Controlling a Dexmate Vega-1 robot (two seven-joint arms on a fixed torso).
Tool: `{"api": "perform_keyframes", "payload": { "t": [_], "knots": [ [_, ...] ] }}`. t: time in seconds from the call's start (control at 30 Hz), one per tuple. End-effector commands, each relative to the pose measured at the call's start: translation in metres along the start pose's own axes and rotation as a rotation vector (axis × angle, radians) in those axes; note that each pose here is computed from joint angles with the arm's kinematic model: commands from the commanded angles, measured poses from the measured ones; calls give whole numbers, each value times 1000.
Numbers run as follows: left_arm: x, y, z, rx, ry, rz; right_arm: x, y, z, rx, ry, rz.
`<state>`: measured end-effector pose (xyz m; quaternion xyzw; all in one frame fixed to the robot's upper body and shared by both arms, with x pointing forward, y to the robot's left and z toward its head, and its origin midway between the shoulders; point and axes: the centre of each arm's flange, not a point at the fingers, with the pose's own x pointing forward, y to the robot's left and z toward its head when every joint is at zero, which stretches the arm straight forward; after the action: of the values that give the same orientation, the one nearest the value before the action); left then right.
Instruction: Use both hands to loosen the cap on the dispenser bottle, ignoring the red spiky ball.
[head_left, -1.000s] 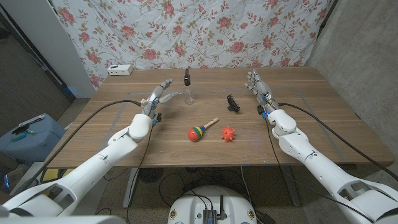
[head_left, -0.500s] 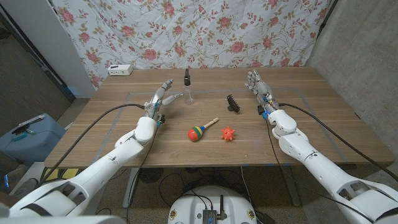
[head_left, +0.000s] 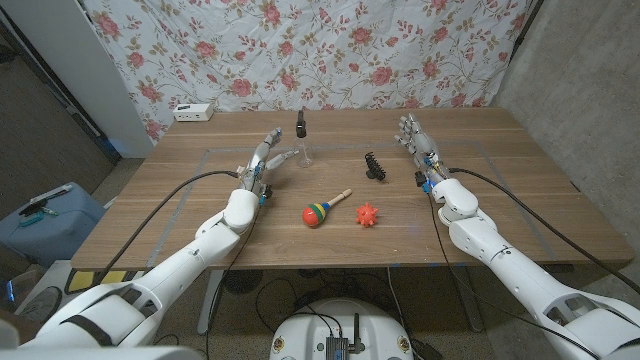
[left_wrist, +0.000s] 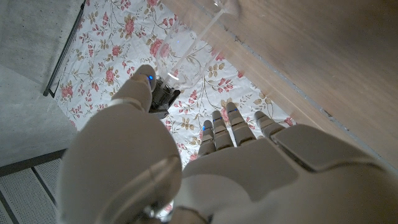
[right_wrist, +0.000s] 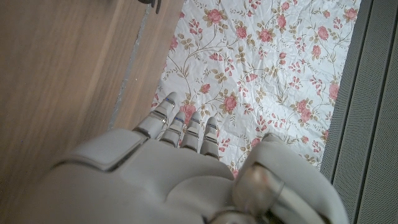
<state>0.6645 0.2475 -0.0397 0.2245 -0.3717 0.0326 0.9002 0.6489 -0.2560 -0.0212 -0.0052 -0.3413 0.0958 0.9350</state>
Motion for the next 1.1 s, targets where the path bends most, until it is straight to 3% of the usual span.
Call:
{"api": "perform_keyframes", "payload": {
  "t": [0.03, 0.53, 1.1],
  "knots": [
    [12, -17, -9, -44, 14, 4, -3, -3, 1, 8, -5, 1],
    [23, -33, -13, -66, 26, -32, -3, -5, 0, 10, -12, 7],
    [39, -40, -17, -71, 43, -75, -6, -3, -1, 11, -13, -2]
  ]
}}
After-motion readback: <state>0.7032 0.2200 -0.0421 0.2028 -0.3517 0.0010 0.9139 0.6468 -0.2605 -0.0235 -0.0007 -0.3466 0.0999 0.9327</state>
